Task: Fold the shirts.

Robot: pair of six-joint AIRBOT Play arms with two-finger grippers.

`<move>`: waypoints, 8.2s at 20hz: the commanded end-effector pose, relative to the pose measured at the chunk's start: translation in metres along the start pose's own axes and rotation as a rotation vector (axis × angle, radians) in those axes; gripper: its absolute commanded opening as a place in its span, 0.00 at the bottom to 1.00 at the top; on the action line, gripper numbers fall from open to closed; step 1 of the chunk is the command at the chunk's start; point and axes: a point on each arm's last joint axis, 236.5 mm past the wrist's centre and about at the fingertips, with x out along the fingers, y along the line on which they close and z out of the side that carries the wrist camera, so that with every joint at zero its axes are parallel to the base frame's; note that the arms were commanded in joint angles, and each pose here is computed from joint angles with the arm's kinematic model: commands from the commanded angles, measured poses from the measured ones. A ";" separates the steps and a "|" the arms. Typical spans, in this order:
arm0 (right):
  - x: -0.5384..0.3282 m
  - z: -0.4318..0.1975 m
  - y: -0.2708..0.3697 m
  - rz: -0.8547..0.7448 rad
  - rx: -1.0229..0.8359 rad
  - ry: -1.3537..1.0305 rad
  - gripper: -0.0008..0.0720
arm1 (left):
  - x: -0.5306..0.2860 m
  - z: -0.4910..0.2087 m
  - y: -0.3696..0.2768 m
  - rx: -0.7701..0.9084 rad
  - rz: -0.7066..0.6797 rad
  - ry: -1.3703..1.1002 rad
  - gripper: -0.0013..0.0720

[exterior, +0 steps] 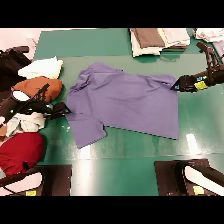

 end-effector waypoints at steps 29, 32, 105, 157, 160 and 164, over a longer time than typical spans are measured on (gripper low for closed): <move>0.104 -0.167 -0.085 -0.074 0.384 0.173 0.03 | -0.061 0.034 -0.063 0.246 -0.006 -0.178 0.05; 0.043 -0.096 -0.068 -0.099 0.244 -0.048 0.03 | -0.131 0.055 -0.100 0.329 -0.009 -0.374 0.05; 0.015 0.000 -0.036 -0.134 0.025 -0.044 0.60 | -0.019 -0.174 0.022 -0.100 0.108 0.201 0.75; 0.017 -0.043 -0.103 -0.299 0.044 0.155 0.03 | -0.076 0.025 -0.075 0.390 0.144 -0.184 0.05; 0.042 -0.016 -0.105 -0.282 0.019 0.196 0.03 | -0.038 0.070 -0.072 0.383 0.160 -0.151 0.05; 0.069 0.015 -0.107 -0.271 -0.009 0.209 0.03 | -0.013 0.094 -0.070 0.367 0.162 -0.115 0.05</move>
